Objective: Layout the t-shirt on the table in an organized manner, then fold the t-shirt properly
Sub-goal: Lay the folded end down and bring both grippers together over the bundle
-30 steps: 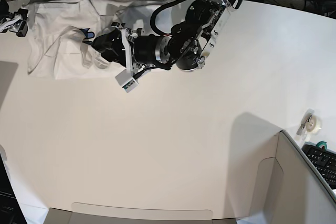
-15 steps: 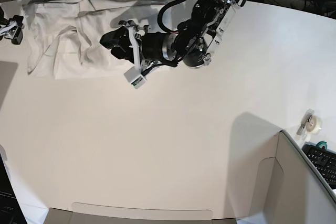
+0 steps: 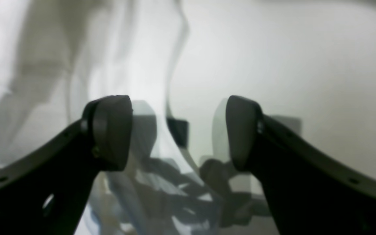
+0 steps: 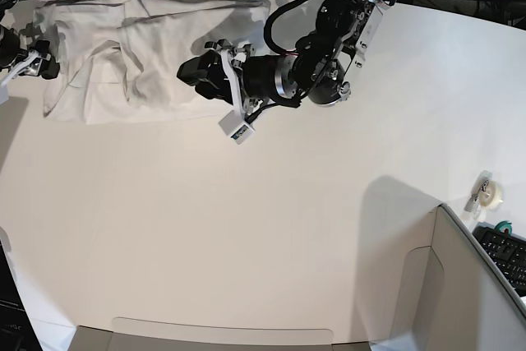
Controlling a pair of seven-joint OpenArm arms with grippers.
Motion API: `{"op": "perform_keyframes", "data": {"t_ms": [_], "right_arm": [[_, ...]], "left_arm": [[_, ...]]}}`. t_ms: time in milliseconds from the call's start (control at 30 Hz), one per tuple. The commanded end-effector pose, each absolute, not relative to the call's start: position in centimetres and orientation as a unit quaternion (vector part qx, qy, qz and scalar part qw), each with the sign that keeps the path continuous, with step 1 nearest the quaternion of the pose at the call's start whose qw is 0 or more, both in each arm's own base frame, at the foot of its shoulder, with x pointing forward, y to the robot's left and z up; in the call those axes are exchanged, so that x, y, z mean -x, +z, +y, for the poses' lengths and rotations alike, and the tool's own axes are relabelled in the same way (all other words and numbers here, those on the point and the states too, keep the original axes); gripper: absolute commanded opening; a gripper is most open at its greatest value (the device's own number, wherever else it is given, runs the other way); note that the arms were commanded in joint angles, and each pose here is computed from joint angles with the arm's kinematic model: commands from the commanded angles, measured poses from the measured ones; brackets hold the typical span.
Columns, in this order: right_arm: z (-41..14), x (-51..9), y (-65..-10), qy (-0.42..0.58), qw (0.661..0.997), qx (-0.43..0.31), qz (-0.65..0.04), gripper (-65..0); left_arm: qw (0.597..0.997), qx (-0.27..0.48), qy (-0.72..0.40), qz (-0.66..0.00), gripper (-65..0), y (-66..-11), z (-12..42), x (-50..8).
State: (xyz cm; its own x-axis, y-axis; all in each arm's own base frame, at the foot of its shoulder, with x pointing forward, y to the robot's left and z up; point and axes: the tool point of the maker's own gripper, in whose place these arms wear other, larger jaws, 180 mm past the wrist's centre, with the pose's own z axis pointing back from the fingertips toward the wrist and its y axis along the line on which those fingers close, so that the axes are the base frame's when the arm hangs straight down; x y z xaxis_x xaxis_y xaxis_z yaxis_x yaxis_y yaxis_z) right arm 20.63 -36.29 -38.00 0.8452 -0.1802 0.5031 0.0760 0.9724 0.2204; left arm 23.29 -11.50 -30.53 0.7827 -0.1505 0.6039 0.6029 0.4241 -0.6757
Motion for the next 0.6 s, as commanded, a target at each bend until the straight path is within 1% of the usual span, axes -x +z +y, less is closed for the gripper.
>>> {"op": "perform_keyframes", "data": {"t_ms": [0, 133, 300, 433, 567], "right_arm": [[-35.4, -20.4, -38.6, -0.055, 0.960, -0.102, -0.254, -20.8], [-32.7, -20.8, -39.8, -0.044, 0.959, -0.130, -0.246, -20.9], [-29.8, -19.7, -41.3, -0.046, 0.956, -0.170, -0.234, -20.9], [-27.8, -19.6, -41.2, -0.046, 0.944, -0.215, -0.244, -21.0], [-27.0, -19.4, -41.2, -0.041, 0.942, -0.229, -0.242, -21.3]], "left_arm": [[0.795, 0.497, -0.236, -0.254, -35.7, -28.9, -12.0, -23.8], [0.796, 0.495, -0.236, -0.257, -35.7, -28.9, -12.0, -24.1], [0.796, 0.494, -0.236, -0.257, -35.7, -28.9, -11.9, -24.1], [0.800, 0.488, -0.236, -0.259, -35.7, -29.2, -11.4, -24.2], [0.800, 0.487, -0.236, -0.258, -35.7, -29.3, -11.3, -24.3]]}}
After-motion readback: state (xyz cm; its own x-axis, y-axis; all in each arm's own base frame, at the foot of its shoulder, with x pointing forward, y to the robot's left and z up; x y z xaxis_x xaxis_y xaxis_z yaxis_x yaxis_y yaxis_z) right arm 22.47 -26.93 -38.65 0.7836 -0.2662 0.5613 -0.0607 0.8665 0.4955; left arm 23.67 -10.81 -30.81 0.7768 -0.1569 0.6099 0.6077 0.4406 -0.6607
